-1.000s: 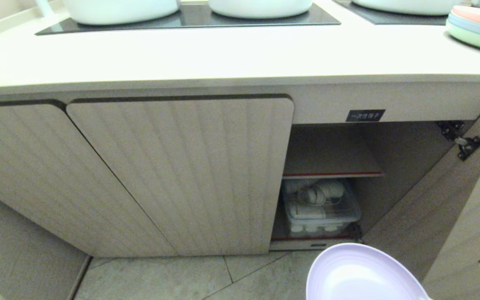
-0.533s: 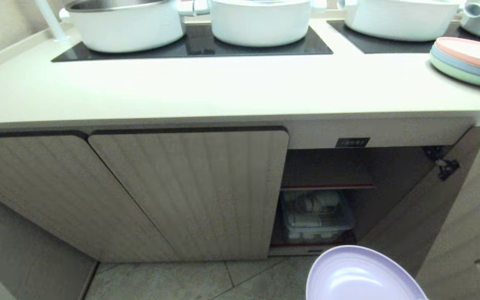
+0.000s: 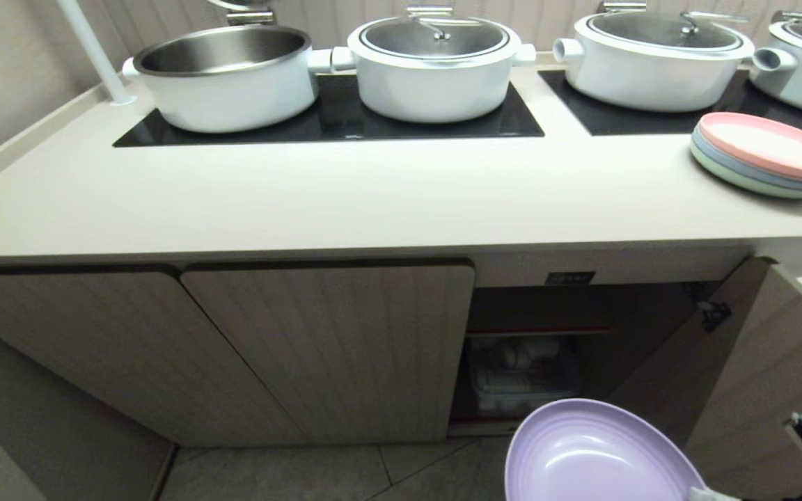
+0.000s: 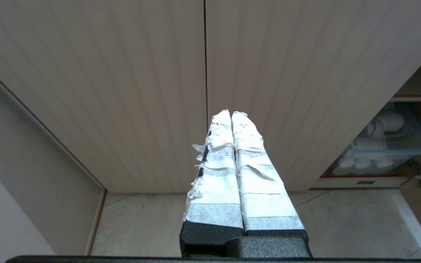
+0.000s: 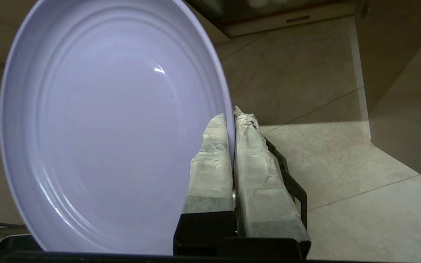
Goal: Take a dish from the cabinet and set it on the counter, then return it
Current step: Place it on the table
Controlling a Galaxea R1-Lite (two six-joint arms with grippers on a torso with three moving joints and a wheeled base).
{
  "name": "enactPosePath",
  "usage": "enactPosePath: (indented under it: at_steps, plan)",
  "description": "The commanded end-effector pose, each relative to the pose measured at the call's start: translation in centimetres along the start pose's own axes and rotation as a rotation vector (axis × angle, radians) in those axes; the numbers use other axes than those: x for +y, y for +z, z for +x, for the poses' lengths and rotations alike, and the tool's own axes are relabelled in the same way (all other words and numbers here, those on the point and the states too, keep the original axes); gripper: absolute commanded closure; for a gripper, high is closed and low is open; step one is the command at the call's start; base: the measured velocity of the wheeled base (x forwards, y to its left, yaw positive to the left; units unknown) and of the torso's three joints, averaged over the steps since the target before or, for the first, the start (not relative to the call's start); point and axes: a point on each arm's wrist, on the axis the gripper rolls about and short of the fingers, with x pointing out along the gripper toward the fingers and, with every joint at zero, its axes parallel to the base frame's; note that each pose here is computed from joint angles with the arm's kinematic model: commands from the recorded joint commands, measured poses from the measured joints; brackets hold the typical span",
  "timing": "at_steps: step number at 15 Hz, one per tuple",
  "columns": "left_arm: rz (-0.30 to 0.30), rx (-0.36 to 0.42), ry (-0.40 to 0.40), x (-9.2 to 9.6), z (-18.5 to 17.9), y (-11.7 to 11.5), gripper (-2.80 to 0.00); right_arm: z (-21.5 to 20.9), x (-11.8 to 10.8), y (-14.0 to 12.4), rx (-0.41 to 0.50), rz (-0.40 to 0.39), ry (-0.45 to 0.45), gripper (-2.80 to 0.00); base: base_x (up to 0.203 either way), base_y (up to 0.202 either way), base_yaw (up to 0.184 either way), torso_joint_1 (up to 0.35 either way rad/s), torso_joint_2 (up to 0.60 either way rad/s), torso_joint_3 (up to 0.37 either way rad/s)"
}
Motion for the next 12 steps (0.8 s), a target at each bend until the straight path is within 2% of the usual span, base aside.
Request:
enactPosePath:
  at_steps: [1, 6, 12]
  plan:
    - [-0.001, -0.001, 0.0, 0.0, 0.0, 0.0, 0.0, 0.14, 0.25, 0.36, -0.007, 0.005, 0.003, 0.0, 0.0, 0.0, 0.0, 0.27, -0.57, -0.297]
    - [-0.001, -0.001, 0.0, 0.0, 0.0, 0.0, 0.0, 0.23, 0.4, 0.57, -0.01, 0.005, 0.004, 0.0, 0.0, 0.0, 0.0, 0.272, -0.59, -0.309]
    - [-0.001, -0.001, 0.0, 0.0, 0.0, 0.0, 0.0, 0.39, 0.73, 1.02, -0.016, 0.006, 0.009, 0.0, 0.0, 0.0, 0.0, 0.191, -0.37, -0.196]
